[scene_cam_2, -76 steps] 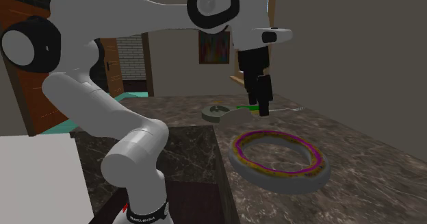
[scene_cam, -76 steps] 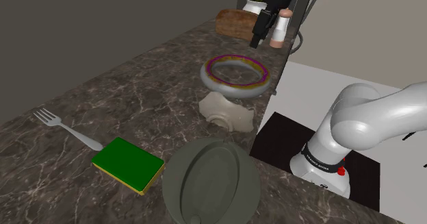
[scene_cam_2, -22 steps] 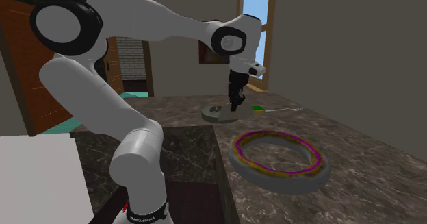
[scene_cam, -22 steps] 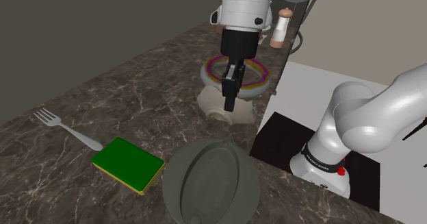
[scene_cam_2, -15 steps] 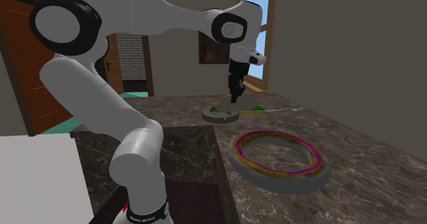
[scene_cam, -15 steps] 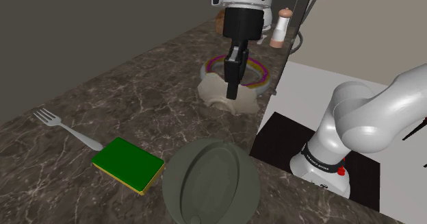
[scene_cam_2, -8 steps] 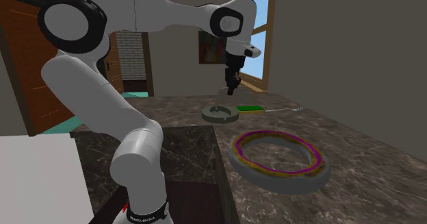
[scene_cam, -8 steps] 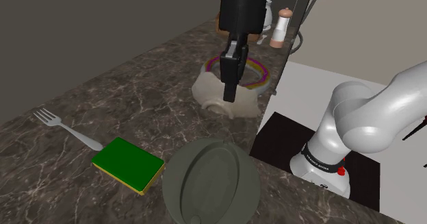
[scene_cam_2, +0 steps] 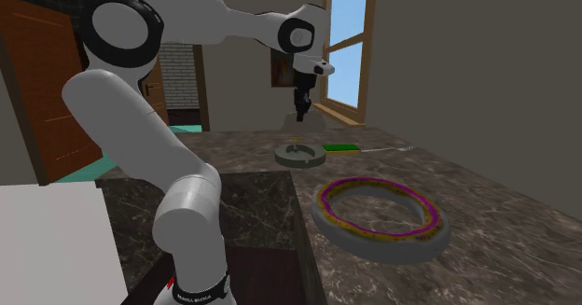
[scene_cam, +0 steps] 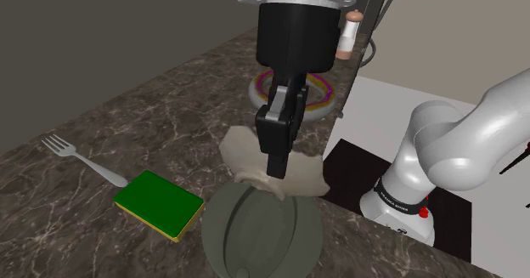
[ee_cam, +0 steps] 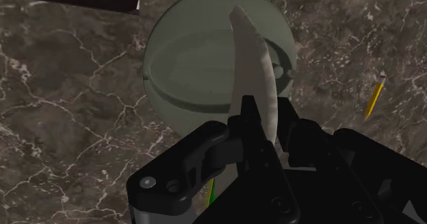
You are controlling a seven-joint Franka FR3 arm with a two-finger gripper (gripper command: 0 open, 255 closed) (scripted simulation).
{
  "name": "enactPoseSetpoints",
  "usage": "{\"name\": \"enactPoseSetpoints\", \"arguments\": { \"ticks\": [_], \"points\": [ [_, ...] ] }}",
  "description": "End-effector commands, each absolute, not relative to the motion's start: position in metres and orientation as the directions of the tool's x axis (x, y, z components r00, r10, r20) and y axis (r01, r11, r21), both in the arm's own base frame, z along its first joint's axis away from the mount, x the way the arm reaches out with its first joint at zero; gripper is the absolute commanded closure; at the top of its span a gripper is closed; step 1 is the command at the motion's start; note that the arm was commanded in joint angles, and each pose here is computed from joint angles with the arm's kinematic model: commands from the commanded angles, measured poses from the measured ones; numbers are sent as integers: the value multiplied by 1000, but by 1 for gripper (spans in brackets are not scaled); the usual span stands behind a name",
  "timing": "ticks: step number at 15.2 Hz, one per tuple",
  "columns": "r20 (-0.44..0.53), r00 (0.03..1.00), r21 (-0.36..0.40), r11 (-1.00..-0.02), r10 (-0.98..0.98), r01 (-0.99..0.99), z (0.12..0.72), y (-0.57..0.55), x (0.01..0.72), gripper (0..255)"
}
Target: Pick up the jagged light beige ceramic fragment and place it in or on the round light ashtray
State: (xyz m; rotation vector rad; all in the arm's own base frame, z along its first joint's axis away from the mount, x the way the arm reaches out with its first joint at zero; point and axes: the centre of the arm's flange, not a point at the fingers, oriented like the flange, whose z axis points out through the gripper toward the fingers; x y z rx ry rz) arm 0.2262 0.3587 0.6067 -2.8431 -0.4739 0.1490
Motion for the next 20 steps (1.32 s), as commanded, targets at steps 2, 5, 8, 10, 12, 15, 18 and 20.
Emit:
{"name": "enactPoseSetpoints", "arguments": {
  "ticks": [2, 5, 8, 10, 12, 15, 18, 20],
  "points": [
    [-59, 942, -266, -915, 330, 304, 601, 376, 218, 255],
    [-59, 942, -266, -915, 330, 304, 585, 376, 218, 255],
    [-59, 942, -266, -915, 330, 304, 569, 376, 218, 255],
    [-59, 942, -266, -915, 330, 304, 559, 376, 218, 255],
    [-59, 942, -266, -915, 330, 304, 548, 376, 218, 255],
    [-59, 942, -266, -915, 330, 304, 532, 376, 218, 255],
    [-59, 942, -266, -915, 330, 304, 527, 376, 218, 255],
    [-59, 942, -266, -915, 330, 304, 527, 376, 218, 255]
  ]
}}
